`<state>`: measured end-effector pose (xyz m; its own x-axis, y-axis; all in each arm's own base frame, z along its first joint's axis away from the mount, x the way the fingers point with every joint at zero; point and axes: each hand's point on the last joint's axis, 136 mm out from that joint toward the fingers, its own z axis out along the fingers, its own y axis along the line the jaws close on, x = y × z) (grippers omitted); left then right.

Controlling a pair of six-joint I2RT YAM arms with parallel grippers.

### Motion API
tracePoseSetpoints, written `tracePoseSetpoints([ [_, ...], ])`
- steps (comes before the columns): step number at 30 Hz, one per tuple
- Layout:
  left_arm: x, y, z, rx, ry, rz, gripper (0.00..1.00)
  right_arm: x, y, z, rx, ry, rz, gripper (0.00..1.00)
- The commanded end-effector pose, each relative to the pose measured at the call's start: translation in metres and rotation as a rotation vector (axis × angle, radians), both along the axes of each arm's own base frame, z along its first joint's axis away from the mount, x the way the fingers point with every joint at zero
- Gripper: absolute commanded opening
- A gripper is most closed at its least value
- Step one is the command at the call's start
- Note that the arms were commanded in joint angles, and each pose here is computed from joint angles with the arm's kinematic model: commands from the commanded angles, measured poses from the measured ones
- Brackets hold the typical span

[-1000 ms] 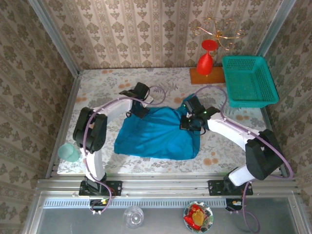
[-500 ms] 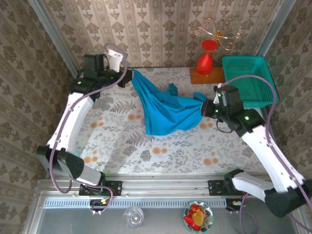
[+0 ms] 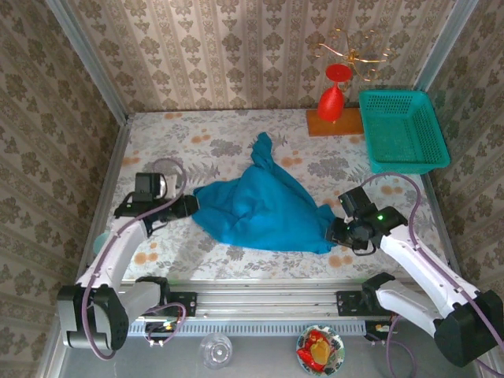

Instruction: Fold the inside-out t-shirt

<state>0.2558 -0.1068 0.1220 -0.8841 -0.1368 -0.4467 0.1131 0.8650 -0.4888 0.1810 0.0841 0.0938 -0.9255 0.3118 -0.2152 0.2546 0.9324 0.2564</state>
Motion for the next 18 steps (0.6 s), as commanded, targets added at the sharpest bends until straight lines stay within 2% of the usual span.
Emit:
tracePoseSetpoints([
  [1,0.003,0.011,0.008,0.126,-0.053,0.022,0.47,0.015,-0.001,0.016,-0.015,-0.053,-0.032,0.46],
  [4,0.008,0.002,0.011,0.200,-0.064,-0.068,0.50,0.029,0.006,0.025,0.002,-0.084,-0.009,0.48],
  [9,0.016,-0.003,-0.011,0.447,0.009,-0.207,0.53,0.043,0.026,0.031,0.048,-0.098,0.053,0.48],
  [14,0.027,0.013,-0.048,0.591,0.116,-0.177,0.53,0.049,0.037,0.029,0.051,-0.094,0.092,0.48],
  [18,0.035,0.033,-0.071,0.671,0.179,-0.095,0.47,0.051,0.041,0.024,0.039,-0.081,0.106,0.48],
])
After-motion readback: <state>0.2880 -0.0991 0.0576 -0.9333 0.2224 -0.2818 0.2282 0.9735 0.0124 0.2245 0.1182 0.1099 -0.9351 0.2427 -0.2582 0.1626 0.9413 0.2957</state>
